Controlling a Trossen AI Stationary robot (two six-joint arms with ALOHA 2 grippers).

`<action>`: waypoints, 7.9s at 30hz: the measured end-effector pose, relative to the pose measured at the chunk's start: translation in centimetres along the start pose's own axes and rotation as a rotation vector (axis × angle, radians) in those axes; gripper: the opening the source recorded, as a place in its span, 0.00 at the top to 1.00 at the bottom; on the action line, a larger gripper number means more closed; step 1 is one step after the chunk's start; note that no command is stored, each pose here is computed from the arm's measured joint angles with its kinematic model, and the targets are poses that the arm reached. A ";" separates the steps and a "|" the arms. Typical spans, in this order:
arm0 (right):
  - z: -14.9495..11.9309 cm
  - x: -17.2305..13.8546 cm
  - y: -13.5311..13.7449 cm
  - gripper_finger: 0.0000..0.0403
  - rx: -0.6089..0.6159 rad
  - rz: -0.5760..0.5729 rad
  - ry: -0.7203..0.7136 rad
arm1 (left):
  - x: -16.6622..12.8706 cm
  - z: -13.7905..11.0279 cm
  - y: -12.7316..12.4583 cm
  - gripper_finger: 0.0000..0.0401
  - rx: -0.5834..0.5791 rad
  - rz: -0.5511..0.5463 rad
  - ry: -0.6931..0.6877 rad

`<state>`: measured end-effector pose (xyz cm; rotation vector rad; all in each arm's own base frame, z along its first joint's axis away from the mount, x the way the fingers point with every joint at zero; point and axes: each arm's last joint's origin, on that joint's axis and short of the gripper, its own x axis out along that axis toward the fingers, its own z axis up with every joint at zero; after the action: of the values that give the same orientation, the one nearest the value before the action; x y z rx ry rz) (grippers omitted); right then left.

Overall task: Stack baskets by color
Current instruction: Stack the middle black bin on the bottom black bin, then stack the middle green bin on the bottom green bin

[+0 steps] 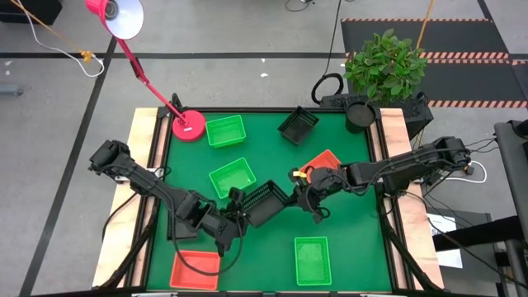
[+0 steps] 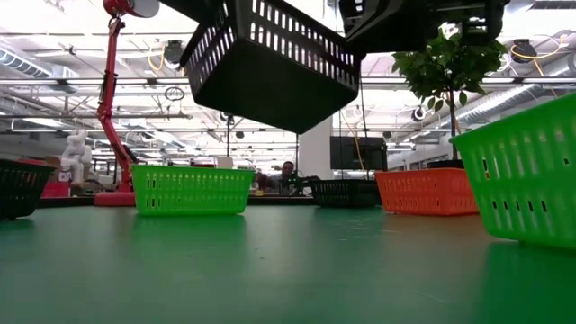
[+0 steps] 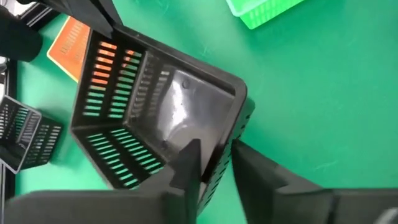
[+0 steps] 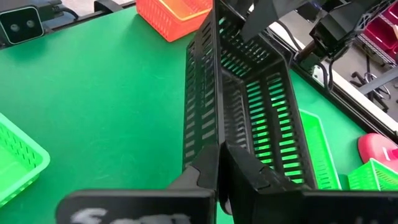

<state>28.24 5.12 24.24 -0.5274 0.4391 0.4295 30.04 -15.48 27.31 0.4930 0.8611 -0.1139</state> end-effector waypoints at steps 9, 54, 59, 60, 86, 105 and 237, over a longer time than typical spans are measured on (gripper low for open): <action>0.4 0.0 0.1 0.89 0.022 -0.018 -0.016 | 0.0 0.0 0.1 0.95 0.033 -0.006 0.004; 3.4 -5.4 1.7 0.60 0.337 -0.395 -0.023 | -12.2 -5.0 -10.0 0.97 -0.551 0.046 0.509; 3.4 -5.4 1.7 0.60 0.337 -0.395 -0.023 | -11.9 -5.5 -11.0 0.99 -0.536 0.078 0.565; 3.4 -5.4 1.7 0.60 0.336 -0.395 -0.023 | -11.8 -5.5 -11.1 0.99 -0.532 0.085 0.570; 3.4 -5.4 1.7 0.60 0.337 -0.392 -0.024 | -7.1 -7.9 -13.5 0.98 -0.428 0.178 0.666; 3.4 -5.4 1.7 0.60 0.337 -0.391 -0.024 | -5.8 -9.1 -14.0 0.88 -0.356 0.145 0.668; 2.1 -5.3 2.3 0.60 0.387 -0.357 0.107 | 6.9 -10.8 5.5 0.85 -0.624 0.104 0.402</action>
<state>23.39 6.71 27.64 -0.2441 0.5048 -0.0299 28.62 -5.03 18.24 -0.0337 1.1991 0.3548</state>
